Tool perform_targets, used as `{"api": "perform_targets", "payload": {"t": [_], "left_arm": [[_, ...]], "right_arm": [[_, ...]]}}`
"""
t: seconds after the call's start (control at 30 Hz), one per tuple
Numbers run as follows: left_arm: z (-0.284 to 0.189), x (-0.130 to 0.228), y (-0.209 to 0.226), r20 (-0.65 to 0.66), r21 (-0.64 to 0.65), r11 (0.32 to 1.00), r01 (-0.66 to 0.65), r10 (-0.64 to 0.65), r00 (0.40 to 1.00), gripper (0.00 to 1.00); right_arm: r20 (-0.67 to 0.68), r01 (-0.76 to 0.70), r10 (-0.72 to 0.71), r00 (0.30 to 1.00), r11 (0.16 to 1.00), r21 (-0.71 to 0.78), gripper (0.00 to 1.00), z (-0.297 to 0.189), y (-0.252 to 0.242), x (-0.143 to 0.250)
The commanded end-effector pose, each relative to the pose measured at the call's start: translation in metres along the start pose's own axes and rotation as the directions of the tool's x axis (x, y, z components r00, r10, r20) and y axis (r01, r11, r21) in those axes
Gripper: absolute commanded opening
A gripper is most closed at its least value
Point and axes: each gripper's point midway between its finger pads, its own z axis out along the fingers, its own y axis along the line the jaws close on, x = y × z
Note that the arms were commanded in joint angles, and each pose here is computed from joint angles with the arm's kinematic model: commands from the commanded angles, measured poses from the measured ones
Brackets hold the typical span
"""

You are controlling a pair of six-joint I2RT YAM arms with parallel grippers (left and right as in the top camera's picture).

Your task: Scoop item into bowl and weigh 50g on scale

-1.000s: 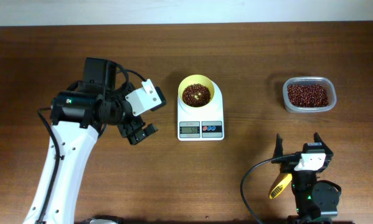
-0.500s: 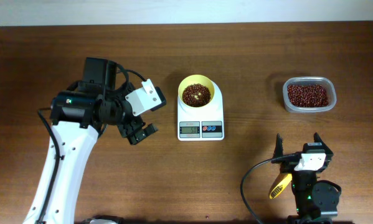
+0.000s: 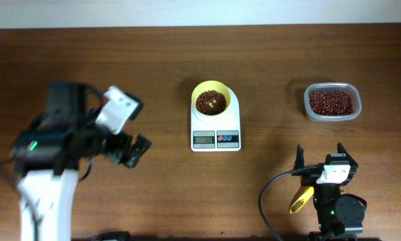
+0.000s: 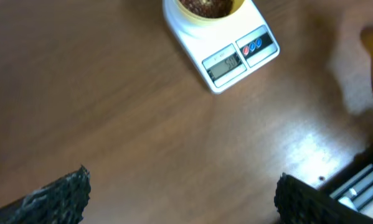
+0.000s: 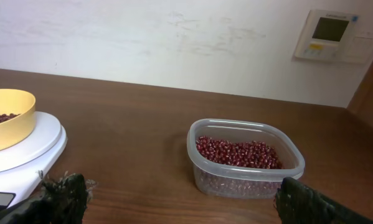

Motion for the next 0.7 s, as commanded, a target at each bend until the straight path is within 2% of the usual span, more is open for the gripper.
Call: {"api": "perform_targets", "payload": {"t": [0.0, 0.07, 0.27, 0.5, 0.67], "left_arm": [[-0.056, 0.02, -0.008, 0.141, -0.131, 0.984, 0.12, -0.101, 0.985, 0.98], [-0.086, 0.039, -0.011, 0.217, -0.252, 0.942, 0.221, -0.168, 0.962, 0.98], [-0.138, 0.1, -0.083, 0.412, -0.387, 0.904, 0.181, -0.006, 0.911, 0.98], [-0.144, 0.153, -0.129, 0.521, -0.44, 0.88, 0.181, 0.086, 0.849, 0.98], [-0.143, 0.167, -0.14, 0.547, -0.455, 0.873, 0.176, 0.119, 0.828, 0.98]], "right_arm": [[-0.007, -0.009, 0.009, 1.0, 1.0, 0.028, 0.99, 0.0, -0.005, 0.003], [-0.007, -0.009, 0.009, 1.0, 1.0, 0.028, 0.99, 0.0, -0.005, 0.003], [-0.007, -0.009, 0.009, 1.0, 1.0, 0.028, 0.99, 0.0, -0.005, 0.003], [-0.007, -0.009, 0.009, 1.0, 1.0, 0.028, 0.99, 0.0, -0.005, 0.003], [-0.007, -0.009, 0.009, 1.0, 1.0, 0.028, 0.99, 0.0, -0.005, 0.003]]}}
